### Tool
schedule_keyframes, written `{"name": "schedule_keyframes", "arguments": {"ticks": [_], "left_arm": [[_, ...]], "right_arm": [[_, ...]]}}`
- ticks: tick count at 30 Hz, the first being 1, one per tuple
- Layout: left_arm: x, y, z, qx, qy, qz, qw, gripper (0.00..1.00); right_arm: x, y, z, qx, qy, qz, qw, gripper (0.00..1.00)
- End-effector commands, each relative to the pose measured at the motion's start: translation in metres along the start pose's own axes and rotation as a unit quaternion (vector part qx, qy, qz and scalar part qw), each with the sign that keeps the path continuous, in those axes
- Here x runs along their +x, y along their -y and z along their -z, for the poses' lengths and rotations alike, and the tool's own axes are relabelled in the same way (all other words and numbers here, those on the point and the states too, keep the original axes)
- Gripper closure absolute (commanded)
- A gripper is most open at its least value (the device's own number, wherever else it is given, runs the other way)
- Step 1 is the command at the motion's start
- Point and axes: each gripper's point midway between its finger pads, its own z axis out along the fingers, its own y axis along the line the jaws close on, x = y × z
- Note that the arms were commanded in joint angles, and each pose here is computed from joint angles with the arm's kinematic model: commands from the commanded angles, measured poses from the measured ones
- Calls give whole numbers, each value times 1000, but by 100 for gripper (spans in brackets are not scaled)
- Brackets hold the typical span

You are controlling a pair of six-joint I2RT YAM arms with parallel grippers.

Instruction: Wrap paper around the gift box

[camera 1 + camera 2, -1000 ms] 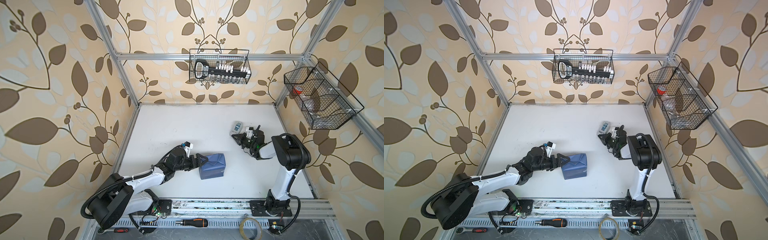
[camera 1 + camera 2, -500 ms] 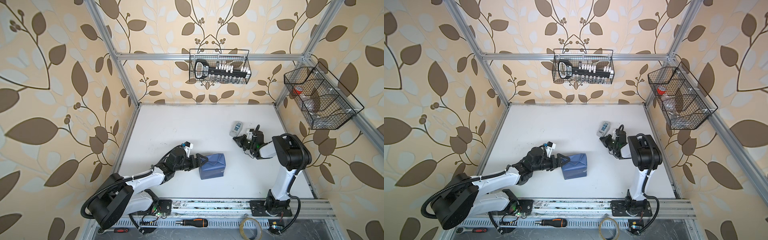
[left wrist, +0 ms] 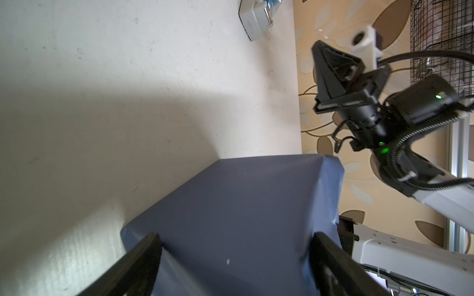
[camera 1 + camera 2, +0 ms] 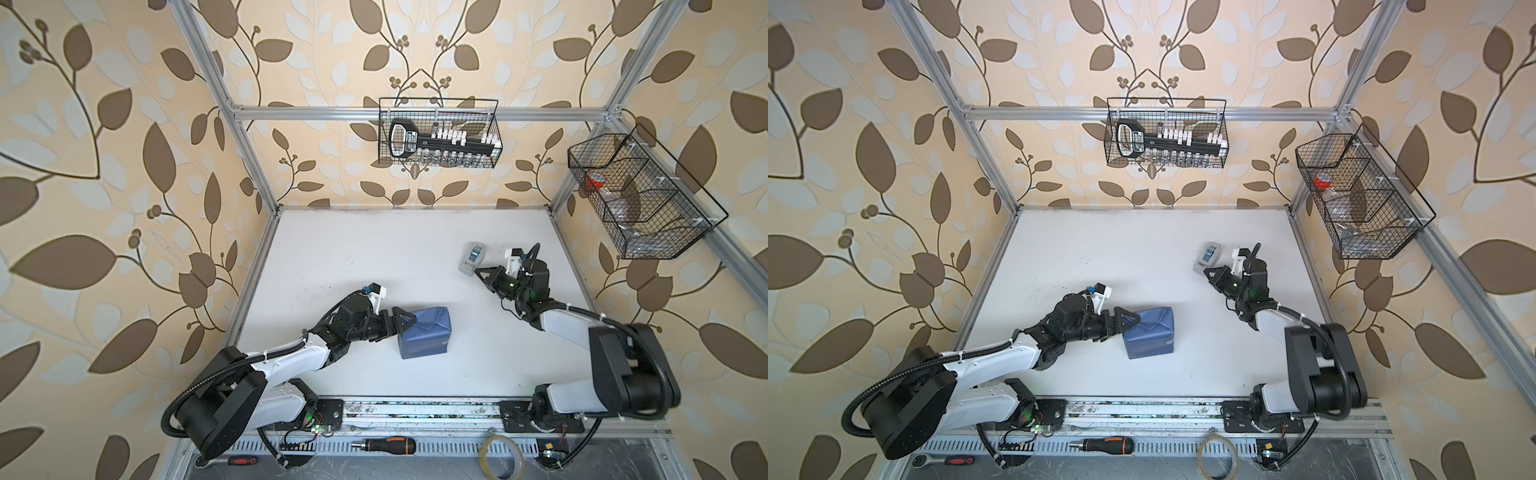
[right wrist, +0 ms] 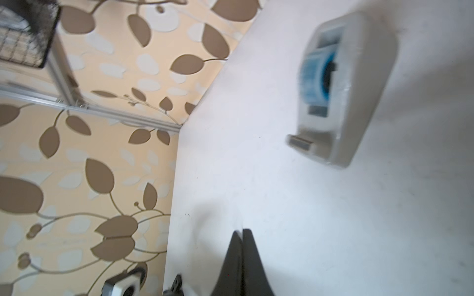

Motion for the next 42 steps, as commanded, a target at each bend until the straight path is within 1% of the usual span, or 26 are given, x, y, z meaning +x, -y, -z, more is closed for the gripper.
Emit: {"name": "schedule_keyframes", "arguments": {"ticks": [1,3,7,10,13,21,28,36,42], "left_arm": [[32,-49,2,-93,-51,25,994,9],[32,-50,3,-94,-50,24,994,9],[32,-50,1,-92,-51,15,994,9],[32,-50,2,-92,-50,14,994,9],[32,-50,3,-95,-49,12,994,9],[31,-50,2,-95,-50,11,994,9],[31,-51,2,-97,-51,10,994,9],[31,-50,1,-95,-51,11,994,9],[31,-50,0,-95,-52,10,994,9]], "right_arm": [[53,-19,15,-14,-88,41,995,100],[80,-45,25,-41,-131,71,988,100],[115,-91,45,-101,-184,104,972,100],[144,-109,56,-106,-230,144,957,100],[165,-120,62,-114,-265,163,943,100],[180,-124,70,-91,-309,218,921,100],[189,-125,65,-86,-336,248,905,100],[189,-126,54,-72,-338,268,899,100],[192,-125,49,-70,-345,268,897,100]]}}
